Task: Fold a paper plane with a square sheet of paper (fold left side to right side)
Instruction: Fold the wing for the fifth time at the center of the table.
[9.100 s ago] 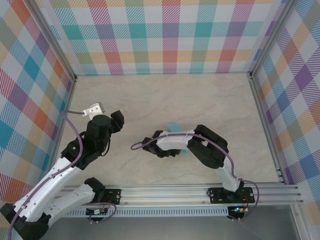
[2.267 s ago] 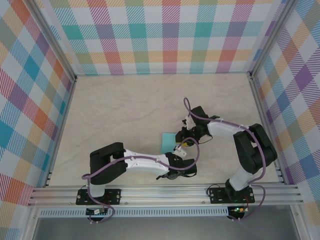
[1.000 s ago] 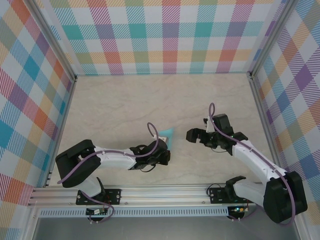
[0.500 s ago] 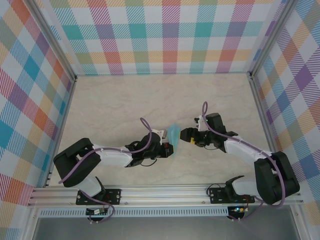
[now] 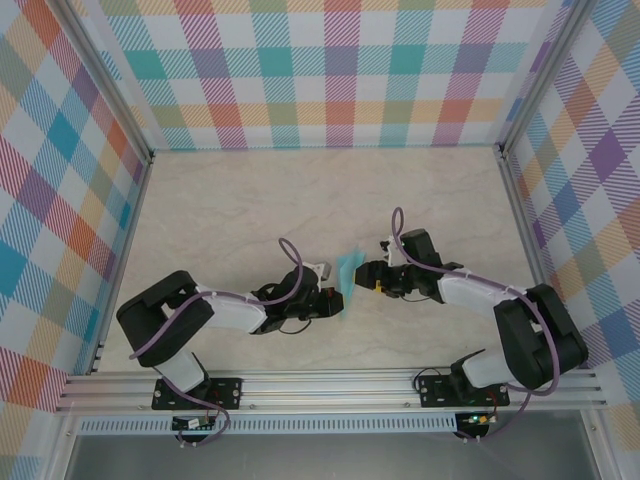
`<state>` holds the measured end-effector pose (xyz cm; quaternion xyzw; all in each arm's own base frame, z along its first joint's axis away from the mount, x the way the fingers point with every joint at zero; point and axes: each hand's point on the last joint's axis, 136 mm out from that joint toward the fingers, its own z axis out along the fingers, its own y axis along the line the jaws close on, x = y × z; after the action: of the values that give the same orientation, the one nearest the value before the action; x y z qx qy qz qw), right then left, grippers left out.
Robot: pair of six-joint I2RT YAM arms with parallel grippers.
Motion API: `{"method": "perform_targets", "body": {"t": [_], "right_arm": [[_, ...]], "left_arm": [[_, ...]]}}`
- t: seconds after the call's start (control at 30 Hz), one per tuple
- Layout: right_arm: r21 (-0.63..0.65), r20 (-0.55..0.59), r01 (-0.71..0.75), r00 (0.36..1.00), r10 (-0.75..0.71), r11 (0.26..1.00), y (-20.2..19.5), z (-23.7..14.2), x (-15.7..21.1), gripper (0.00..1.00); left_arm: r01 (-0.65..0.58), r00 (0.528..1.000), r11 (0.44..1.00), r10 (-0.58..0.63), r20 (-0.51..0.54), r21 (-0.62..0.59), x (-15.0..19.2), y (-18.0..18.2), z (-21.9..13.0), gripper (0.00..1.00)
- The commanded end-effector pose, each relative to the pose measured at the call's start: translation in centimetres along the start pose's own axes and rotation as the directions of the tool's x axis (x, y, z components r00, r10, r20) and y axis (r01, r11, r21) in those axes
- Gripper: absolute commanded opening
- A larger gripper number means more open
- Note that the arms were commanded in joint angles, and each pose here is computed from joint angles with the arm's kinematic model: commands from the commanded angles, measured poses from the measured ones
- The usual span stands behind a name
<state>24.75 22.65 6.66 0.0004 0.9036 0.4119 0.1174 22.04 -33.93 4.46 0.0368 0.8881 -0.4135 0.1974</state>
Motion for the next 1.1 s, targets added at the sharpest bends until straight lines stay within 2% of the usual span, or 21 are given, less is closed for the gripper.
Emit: {"method": "perform_targets", "body": {"t": [0.0,0.43,0.83,1.07], "right_arm": [[-0.008,0.026,0.002,1.000,-0.002,1.000,0.2,0.4,-0.7,0.63],[0.018,0.056,-0.051,0.997,0.050,0.999,0.0,2.0,-2.0,0.52],[0.042,0.063,-0.059,0.996,0.056,0.997,-0.1,3.6,-3.1,0.48],[0.118,0.043,-0.088,0.996,0.083,0.989,-1.3,4.2,-2.9,0.47]], "left_arm": [[0.024,1.000,0.999,-0.024,0.016,0.044,-0.9,-0.5,0.4,0.00],[0.033,0.999,0.999,-0.034,0.013,0.043,-1.0,-0.2,0.7,0.00],[0.037,0.999,0.999,-0.037,0.013,0.036,-1.1,-0.1,0.8,0.00],[0.035,0.999,0.999,-0.036,0.011,0.040,-1.1,-0.2,0.8,0.00]]}}
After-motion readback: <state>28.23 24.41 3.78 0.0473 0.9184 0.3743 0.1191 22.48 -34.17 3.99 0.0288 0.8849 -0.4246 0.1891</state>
